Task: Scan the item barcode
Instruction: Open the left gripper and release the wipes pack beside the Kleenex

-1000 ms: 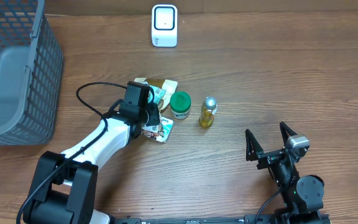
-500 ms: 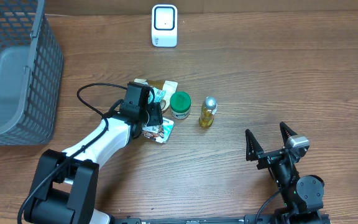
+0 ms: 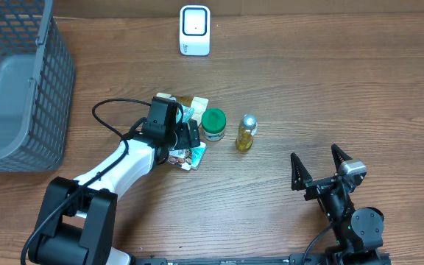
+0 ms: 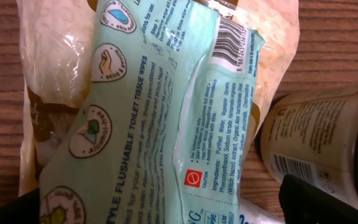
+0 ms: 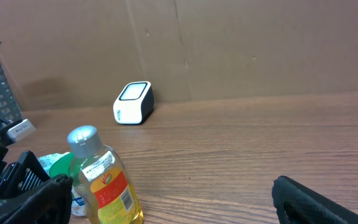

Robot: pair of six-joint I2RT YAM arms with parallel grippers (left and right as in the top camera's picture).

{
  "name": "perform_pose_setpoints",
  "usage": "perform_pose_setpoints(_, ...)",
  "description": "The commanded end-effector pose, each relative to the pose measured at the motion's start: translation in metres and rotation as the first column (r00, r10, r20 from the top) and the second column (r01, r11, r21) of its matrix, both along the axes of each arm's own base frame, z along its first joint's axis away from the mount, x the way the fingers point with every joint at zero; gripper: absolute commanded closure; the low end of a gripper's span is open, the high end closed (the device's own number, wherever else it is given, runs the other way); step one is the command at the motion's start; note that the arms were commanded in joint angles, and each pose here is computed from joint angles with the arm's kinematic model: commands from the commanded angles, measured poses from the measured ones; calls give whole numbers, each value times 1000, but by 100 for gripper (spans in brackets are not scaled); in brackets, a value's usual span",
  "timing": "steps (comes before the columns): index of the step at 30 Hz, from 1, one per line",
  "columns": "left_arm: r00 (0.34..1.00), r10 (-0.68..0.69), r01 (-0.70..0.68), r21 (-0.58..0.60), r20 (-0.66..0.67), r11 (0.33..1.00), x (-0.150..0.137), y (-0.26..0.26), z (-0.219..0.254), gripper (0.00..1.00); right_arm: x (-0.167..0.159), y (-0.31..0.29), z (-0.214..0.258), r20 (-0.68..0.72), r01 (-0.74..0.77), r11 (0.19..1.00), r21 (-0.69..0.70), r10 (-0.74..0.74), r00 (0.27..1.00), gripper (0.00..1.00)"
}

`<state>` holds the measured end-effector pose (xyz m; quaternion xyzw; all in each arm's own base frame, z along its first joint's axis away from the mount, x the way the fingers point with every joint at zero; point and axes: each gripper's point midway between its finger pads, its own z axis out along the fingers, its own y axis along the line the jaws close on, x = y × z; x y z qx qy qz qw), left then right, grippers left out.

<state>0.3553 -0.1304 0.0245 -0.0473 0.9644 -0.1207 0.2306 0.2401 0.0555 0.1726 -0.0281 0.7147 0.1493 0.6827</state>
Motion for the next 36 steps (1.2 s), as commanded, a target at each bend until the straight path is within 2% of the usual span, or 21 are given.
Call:
perform_pose_setpoints(1,998,-55,55,7,-3,998,-1,-6,3,0,0,-2,-2,4,12,1000,-3,-12,1000,0)
perform_pose_setpoints(6,997,-80,80,32,3,996,9,-2,42,0,0,-2,-2,4,12,1000,-3,-12,1000,0)
perform_pose_setpoints(11,985,-172,170,91,14,981,17,-2,85,0,0,-2,-2,4,12,1000,-2,-12,1000,0)
perform_pose_setpoints(14,986,-164,161,109,20,981,22,0,101,0,0,-2,-2,4,12,1000,-3,-12,1000,0)
perform_pose_setpoints(16,986,-164,161,109,24,981,23,0,104,4,0,-2,-2,4,12,1000,-3,-12,1000,0)
perform_pose_setpoints(18,987,-157,154,123,16,980,22,3,101,9,0,-2,-2,4,12,1000,-3,-12,1000,0)
perform_pose_setpoints(20,989,-147,146,142,0,979,20,7,95,9,0,-2,-2,4,12,1000,-3,-12,1000,0)
perform_pose_setpoints(28,980,-138,163,182,-142,970,6,14,54,3,0,-2,-2,4,12,1000,-3,-12,1000,0)
perform_pose_setpoints(36,947,-131,196,203,-294,959,-7,18,6,3,0,-2,-2,4,12,1000,-3,-12,1000,0)
